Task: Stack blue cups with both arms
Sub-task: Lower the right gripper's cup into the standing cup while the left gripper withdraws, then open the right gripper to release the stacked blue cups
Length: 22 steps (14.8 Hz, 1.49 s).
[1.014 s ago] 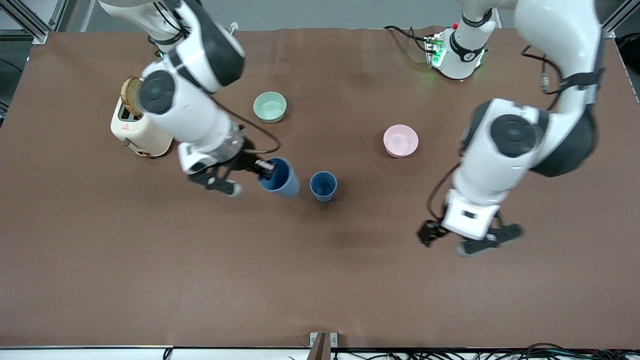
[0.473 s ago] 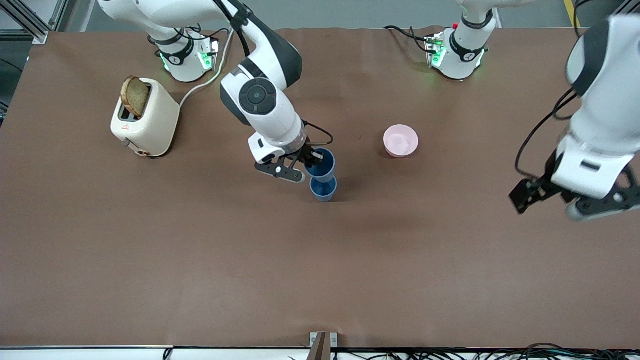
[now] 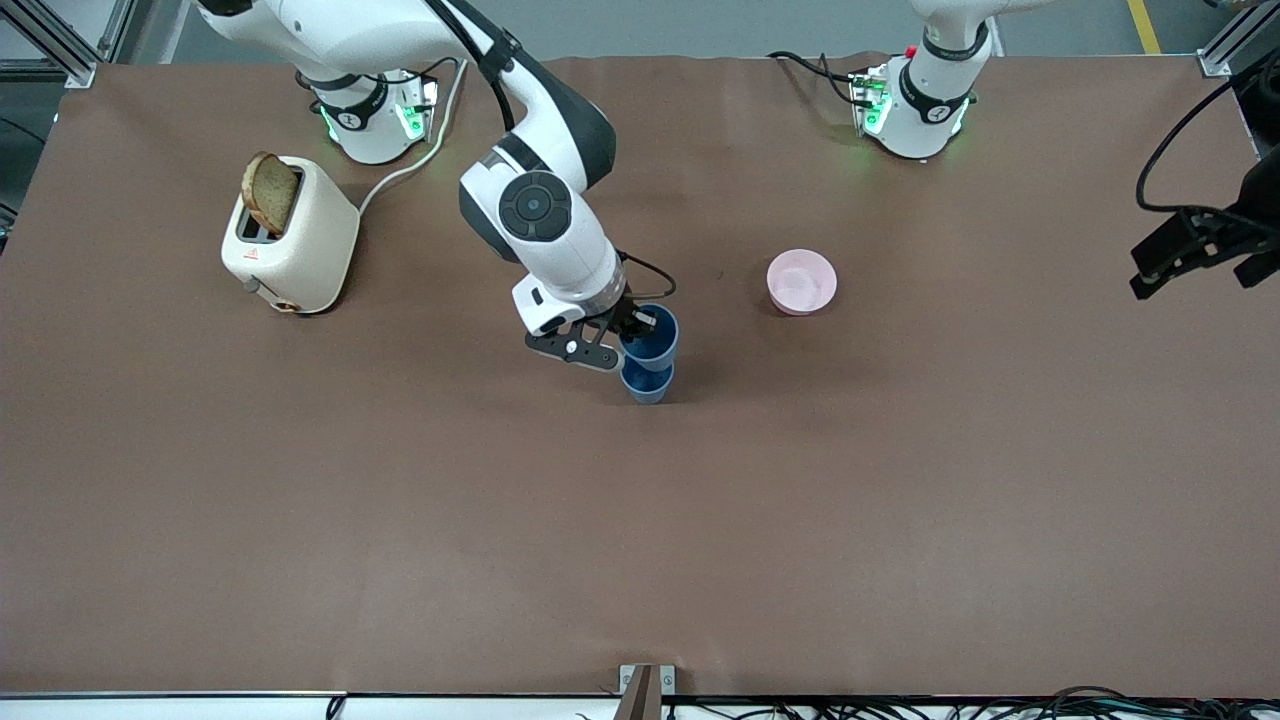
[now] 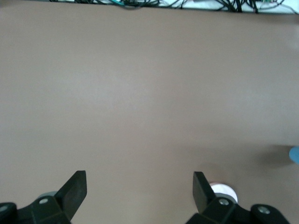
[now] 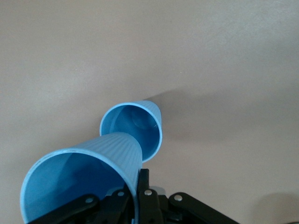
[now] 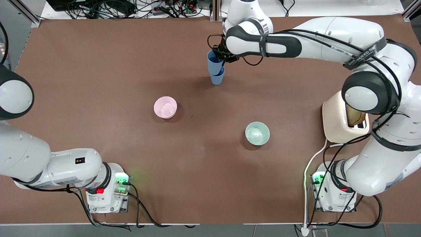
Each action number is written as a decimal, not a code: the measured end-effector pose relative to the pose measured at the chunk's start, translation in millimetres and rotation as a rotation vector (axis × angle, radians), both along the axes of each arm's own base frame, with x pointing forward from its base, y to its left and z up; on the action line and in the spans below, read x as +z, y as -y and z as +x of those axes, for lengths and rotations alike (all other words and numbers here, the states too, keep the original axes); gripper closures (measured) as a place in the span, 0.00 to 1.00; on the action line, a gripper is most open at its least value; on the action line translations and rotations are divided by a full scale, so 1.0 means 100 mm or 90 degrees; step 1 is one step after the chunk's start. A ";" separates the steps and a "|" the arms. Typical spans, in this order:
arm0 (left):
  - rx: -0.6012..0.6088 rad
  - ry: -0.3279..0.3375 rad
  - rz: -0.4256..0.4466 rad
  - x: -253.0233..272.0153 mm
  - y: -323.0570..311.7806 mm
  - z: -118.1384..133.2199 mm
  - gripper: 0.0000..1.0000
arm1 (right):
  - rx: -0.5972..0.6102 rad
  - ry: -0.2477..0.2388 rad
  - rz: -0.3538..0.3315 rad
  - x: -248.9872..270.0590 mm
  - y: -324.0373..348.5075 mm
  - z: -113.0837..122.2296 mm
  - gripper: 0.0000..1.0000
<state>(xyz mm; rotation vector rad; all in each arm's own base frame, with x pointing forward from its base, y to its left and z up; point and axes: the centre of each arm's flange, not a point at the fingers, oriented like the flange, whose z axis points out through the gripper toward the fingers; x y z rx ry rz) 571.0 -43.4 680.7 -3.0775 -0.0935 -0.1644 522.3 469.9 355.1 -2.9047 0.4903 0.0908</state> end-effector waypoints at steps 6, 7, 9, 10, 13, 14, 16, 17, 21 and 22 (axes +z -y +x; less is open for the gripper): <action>-0.041 -0.057 -0.003 -0.11 0.19 -0.26 0.00 | 0.003 -0.001 -0.006 -0.14 -0.01 0.02 0.96; -0.043 -0.063 -0.006 -0.13 0.16 -0.33 0.00 | 0.003 0.001 -0.005 -0.15 -0.01 0.02 0.96; -0.041 -0.069 -0.009 -0.14 0.09 -0.44 0.00 | 0.004 0.003 -0.006 -0.17 -0.01 0.03 0.96; -0.040 -0.072 -0.009 -0.14 0.07 -0.48 0.00 | 0.004 0.004 -0.007 -0.17 -0.01 0.03 0.96; -0.044 -0.089 -0.018 -0.18 0.12 -0.57 0.00 | 0.005 0.008 -0.010 -0.17 0.01 0.04 0.96; -0.047 -0.090 -0.018 -0.19 0.14 -0.58 0.00 | 0.006 0.010 -0.012 -0.17 0.01 0.04 0.96; -0.054 -0.090 -0.018 -0.19 0.20 -0.59 0.00 | 0.010 0.014 -0.016 -0.17 0.01 0.05 0.96; -0.060 -0.090 -0.017 -0.19 0.25 -0.60 0.00 | 0.011 0.015 -0.017 -0.17 0.01 0.05 0.96; -0.070 -0.092 -0.015 -0.21 0.34 -0.61 0.00 | 0.013 0.015 -0.021 -0.21 0.01 0.05 0.96; -0.069 -0.092 -0.015 -0.21 0.33 -0.61 0.00 | 0.015 0.016 -0.027 -0.24 0.02 0.05 0.96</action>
